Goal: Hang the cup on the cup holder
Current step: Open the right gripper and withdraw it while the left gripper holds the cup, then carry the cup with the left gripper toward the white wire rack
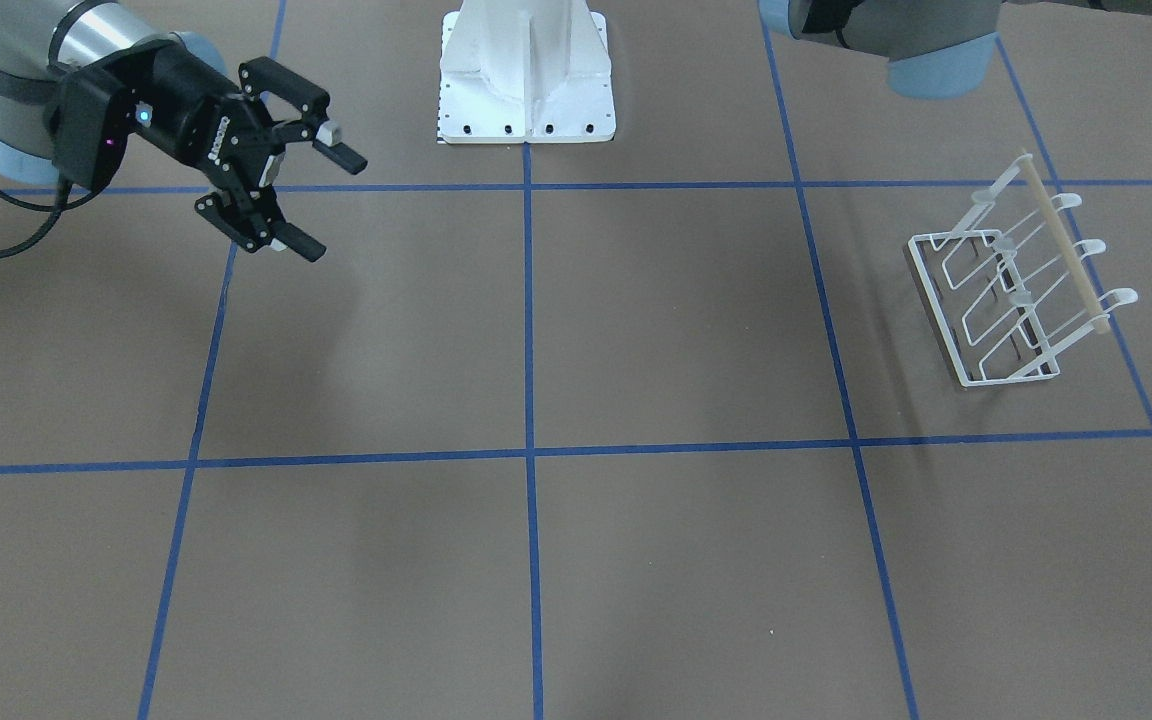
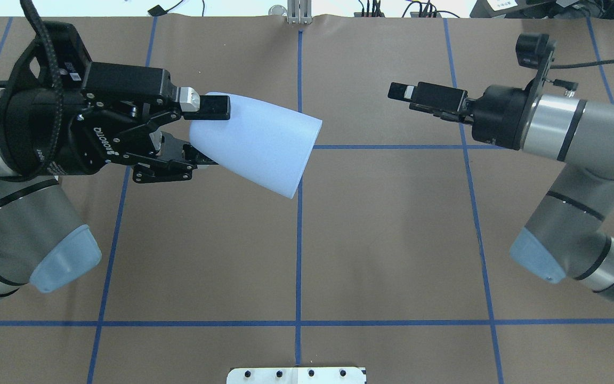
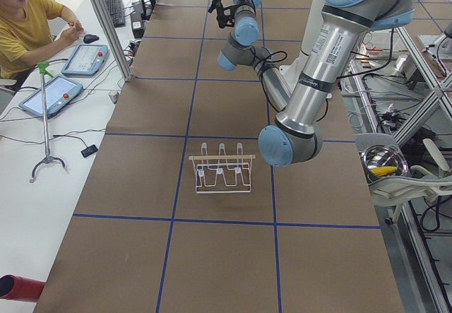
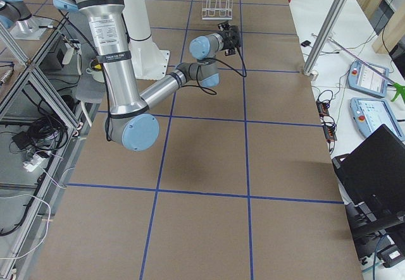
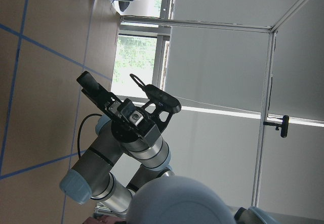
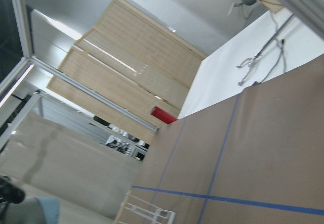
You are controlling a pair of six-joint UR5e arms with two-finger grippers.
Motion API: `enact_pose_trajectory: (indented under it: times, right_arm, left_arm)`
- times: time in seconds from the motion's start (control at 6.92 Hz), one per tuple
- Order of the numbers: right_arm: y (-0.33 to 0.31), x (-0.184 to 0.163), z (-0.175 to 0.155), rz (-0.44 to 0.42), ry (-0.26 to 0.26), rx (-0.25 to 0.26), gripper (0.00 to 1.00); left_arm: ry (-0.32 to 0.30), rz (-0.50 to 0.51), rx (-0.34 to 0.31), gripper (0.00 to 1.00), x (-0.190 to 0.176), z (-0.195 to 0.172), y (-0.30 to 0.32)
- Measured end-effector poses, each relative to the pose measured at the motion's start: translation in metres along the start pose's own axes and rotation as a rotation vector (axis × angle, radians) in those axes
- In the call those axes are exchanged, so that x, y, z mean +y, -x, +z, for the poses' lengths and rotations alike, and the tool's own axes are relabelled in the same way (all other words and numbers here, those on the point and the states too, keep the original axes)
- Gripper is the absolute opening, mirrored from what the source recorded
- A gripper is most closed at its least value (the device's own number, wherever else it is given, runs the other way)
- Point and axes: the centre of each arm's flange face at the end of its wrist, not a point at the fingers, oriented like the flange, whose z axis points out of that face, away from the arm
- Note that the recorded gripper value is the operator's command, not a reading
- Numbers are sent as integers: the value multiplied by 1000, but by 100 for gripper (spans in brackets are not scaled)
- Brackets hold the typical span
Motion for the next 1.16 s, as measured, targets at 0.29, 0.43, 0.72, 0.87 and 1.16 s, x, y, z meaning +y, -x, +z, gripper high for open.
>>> enact_pose_trajectory:
  times: [0.29, 0.43, 0.72, 0.87, 1.16]
  right_arm:
    - [-54, -63, -36, -92, 107, 278, 100]
    - [-83, -85, -59, -138, 156, 386, 100]
    - [-158, -116, -121, -264, 258, 567, 100]
    - [-196, -125, -155, -317, 314, 626, 100]
    - [-264, -135, -220, -379, 427, 716, 100]
  left_arm:
    - [-31, 51, -14, 27, -7, -2, 5]
    - [-55, 95, -34, 27, -12, -6, 12]
    - [-123, 170, -110, 25, -30, -17, 15]
    - [-157, 204, -167, 25, -43, -23, 11]
    - [-183, 279, -322, 24, -74, -49, -5]
